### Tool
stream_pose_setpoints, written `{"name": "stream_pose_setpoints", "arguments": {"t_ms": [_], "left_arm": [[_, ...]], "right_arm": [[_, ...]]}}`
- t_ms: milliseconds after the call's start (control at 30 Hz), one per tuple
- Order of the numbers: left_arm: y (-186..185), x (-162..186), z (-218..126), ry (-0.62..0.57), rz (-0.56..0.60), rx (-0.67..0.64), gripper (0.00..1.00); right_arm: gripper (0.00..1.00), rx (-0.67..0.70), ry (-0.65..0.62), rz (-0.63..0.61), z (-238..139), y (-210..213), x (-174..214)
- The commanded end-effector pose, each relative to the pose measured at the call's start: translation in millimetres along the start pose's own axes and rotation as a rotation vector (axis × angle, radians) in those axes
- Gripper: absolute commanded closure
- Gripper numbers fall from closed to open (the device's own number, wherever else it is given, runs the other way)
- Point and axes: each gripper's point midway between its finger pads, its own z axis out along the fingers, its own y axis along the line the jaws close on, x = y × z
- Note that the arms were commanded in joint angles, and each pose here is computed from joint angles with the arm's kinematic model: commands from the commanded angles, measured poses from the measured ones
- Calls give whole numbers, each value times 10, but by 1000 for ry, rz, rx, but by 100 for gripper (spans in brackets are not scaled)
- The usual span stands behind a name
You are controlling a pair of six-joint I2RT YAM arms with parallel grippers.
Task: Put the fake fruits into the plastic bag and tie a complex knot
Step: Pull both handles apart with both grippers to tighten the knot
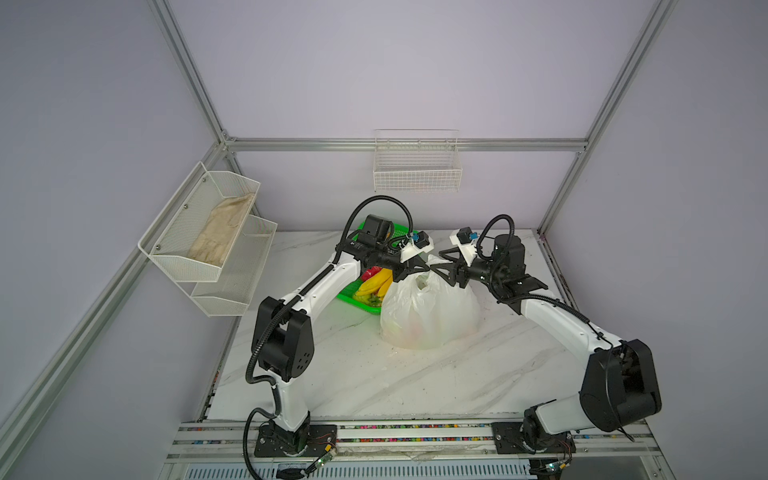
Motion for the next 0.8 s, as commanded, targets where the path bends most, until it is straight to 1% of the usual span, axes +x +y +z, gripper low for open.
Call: {"name": "stream_pose_setpoints", "arguments": {"t_ms": [0, 200, 300, 367, 400, 533, 600, 767], "left_arm": [[-25, -408, -223, -58, 105, -34, 100], [11, -386, -217, -44, 104, -49, 100], [36, -375, -232, -29, 103, -69, 100], [45, -321, -251, 2, 90, -87, 94], [55, -281, -269, 25, 84, -101, 91], [98, -150, -334, 94, 67, -149, 80], [96, -143, -340, 102, 66, -149, 76], [81, -172, -277, 99, 62, -125, 74]], "right_arm": [[48, -56, 12, -42, 39, 63, -1], [66, -70, 23, -31, 80, 47, 51], [82, -57, 41, -20, 102, 11, 113], [97, -35, 43, -23, 88, -13, 124], [100, -26, 38, -25, 77, -15, 111], [100, -17, 5, -28, 14, 27, 7], [100, -25, -5, -26, -4, 56, -18], [100, -26, -31, -12, -31, 86, -56]]}}
